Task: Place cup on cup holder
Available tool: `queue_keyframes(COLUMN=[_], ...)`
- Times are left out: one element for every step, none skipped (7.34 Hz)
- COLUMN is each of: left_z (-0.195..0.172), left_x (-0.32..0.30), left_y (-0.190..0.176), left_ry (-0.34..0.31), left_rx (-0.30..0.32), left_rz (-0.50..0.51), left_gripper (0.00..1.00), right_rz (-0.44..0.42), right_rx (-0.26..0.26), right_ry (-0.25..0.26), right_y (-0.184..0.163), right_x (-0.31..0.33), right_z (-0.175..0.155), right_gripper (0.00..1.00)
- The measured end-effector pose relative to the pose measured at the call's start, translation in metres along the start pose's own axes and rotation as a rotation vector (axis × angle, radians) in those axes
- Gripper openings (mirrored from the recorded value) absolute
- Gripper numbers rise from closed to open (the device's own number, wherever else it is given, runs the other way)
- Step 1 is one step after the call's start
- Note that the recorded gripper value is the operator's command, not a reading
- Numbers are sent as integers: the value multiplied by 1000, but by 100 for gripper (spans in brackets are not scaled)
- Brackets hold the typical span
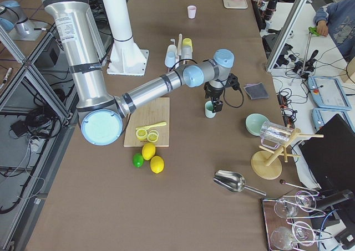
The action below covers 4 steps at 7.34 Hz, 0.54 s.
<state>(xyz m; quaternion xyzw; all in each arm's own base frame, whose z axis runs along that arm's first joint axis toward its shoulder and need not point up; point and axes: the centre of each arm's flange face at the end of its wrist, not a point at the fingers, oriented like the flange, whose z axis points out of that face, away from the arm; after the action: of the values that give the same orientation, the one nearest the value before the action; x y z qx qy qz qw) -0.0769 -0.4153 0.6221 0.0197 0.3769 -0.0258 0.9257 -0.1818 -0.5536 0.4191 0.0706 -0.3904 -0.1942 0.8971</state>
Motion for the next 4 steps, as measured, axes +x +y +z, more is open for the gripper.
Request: queue_keyframes(left_z=[-2,-5,-7,-11], left_x=[2,9,24,45], left_y=[-6,-18,-37,-60], left_ry=[-7,-12,-13,-15], left_rx=[4,7,-3,-39], left_rz=[6,19,45,73], left_gripper=[98,98,98,98], right_rz=[-26,-48,-65,-78], right_rx=[-7,-14,-17,-19], right_ry=[-8,-10,-8,-4], right_y=[-12,-27,-42,-56], right_x=[-16,-31,-43,-53], right_z=[7,14,18,22], right_gripper=[100,100,100,100])
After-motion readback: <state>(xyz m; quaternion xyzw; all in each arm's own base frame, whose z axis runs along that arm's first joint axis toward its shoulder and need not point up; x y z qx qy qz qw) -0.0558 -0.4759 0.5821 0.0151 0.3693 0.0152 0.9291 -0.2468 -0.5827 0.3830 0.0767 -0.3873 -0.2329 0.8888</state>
